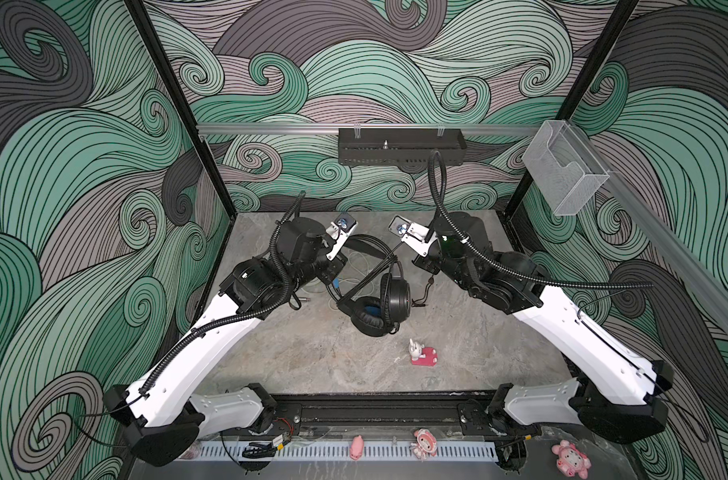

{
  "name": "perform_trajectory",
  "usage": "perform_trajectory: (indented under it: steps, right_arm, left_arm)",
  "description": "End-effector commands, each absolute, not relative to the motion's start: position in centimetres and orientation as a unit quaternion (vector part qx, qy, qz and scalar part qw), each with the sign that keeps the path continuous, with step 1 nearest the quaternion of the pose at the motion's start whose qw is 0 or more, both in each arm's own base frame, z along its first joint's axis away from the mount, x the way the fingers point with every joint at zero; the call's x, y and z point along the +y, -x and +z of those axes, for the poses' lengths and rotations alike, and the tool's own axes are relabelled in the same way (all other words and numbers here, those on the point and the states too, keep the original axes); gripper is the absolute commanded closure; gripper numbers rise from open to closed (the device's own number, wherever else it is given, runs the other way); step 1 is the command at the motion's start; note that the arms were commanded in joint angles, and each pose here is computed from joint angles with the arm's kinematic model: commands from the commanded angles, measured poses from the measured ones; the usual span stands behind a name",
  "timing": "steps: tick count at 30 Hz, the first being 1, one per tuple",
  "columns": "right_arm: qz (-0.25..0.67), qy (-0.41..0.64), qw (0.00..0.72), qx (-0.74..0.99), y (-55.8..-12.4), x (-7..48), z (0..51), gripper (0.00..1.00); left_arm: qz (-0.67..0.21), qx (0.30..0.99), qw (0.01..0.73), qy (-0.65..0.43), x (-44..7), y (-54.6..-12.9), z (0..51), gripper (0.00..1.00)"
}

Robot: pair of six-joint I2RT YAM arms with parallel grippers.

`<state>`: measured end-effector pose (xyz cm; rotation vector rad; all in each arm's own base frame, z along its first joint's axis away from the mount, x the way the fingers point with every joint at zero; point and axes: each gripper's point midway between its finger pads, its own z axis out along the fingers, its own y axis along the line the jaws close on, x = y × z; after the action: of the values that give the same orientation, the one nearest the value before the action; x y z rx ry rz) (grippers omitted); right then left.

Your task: Wrap the headphones

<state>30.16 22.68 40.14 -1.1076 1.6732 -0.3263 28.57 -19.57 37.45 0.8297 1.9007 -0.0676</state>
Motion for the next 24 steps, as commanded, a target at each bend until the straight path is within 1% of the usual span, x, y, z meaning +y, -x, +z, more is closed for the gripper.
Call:
perform_trajectory:
  steps: [1, 10, 15, 24]
  right_arm:
    - [-0.081, 0.415, 0.552, 0.719, -30.0, 22.2, 41.1, 0.90]
    - [0.021, 0.382, 0.575, 0.723, -29.3, 22.6, 40.9, 0.85]
    - [0.109, 0.350, 0.593, 0.717, -28.7, 23.2, 41.2, 0.80]
    - [0.222, 0.316, 0.597, 0.704, -28.0, 24.4, 40.6, 0.74]
  left_arm:
    - [-0.092, 0.764, 0.561, -0.305, -19.6, -27.1, 42.7, 1.00]
    - [-0.170, 0.733, 0.600, -0.271, -20.1, -25.6, 47.8, 1.00]
    - [-0.212, 0.714, 0.616, -0.255, -20.3, -24.8, 50.7, 1.00]
    - [-0.282, 0.692, 0.622, -0.233, -21.1, -23.8, 54.1, 1.00]
